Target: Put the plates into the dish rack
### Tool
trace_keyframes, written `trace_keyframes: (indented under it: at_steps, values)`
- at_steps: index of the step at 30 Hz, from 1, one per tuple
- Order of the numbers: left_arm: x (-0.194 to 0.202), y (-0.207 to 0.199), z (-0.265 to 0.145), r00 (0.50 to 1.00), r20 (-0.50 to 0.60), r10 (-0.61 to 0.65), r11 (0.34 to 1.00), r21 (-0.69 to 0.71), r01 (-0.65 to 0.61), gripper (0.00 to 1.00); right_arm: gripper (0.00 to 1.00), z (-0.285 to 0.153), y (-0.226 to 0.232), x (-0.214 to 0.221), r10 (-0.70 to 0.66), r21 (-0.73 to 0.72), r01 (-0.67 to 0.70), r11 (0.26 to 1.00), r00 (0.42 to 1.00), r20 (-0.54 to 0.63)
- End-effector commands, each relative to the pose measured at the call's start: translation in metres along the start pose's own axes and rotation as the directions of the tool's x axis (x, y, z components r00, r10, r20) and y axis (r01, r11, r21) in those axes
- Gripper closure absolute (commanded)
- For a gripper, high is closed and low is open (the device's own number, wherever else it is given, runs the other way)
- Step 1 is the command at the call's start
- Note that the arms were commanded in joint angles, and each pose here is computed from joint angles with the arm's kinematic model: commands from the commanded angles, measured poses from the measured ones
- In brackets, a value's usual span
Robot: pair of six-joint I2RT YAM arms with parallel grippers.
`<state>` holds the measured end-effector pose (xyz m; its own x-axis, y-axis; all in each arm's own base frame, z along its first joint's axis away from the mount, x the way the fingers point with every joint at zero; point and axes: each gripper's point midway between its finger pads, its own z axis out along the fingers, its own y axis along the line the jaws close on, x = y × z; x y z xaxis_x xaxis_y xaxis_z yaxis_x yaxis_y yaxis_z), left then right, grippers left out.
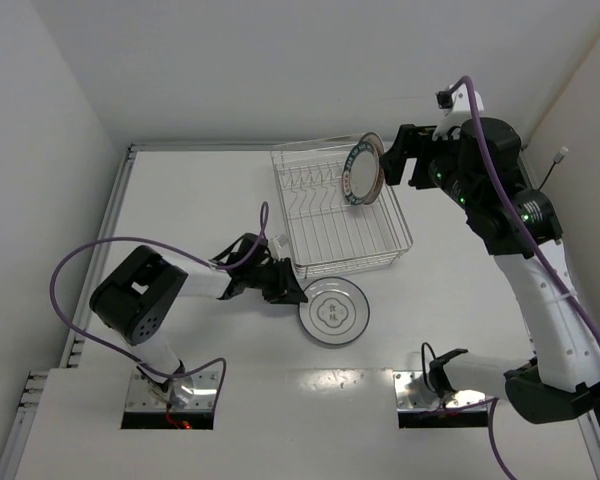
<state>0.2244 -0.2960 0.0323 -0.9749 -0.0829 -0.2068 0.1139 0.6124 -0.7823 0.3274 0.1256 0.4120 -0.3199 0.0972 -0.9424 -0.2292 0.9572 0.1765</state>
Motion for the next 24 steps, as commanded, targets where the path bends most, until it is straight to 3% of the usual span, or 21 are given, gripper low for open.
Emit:
trace_keyframes:
  at_steps: [1,4,9,16,20,24]
  values:
    - [0.011,-0.002,0.004,0.999,-0.051,-0.007,1.000,0.001,0.007,0.74,0.22,-0.012,-0.009,-0.017,-0.033,0.043,0.031,0.999,0.998,0.049]
    - [0.016,-0.005,0.003,0.998,-0.068,-0.003,1.000,0.008,0.003,1.00,0.22,-0.012,-0.009,-0.017,-0.033,0.043,0.031,0.999,0.998,0.049]
    - [0.018,-0.009,-0.011,0.999,-0.045,0.008,1.000,-0.012,-0.009,1.00,0.22,-0.007,-0.007,-0.005,-0.018,0.030,0.017,0.999,1.000,0.016]
    - [0.022,-0.010,-0.025,0.999,-0.026,0.017,0.999,-0.034,-0.018,1.00,0.22,-0.006,-0.003,0.049,0.052,-0.014,-0.053,0.998,0.995,-0.085]
    - [0.018,-0.033,-0.045,0.998,0.022,0.052,0.998,0.016,-0.052,1.00,0.22,-0.014,0.008,0.071,0.061,-0.096,-0.074,0.993,0.990,-0.126]
    - [-0.002,-0.080,-0.087,0.977,0.160,0.142,0.987,0.055,-0.153,1.00,0.22,-0.022,0.017,0.108,0.055,-0.177,-0.089,0.980,0.980,-0.192]
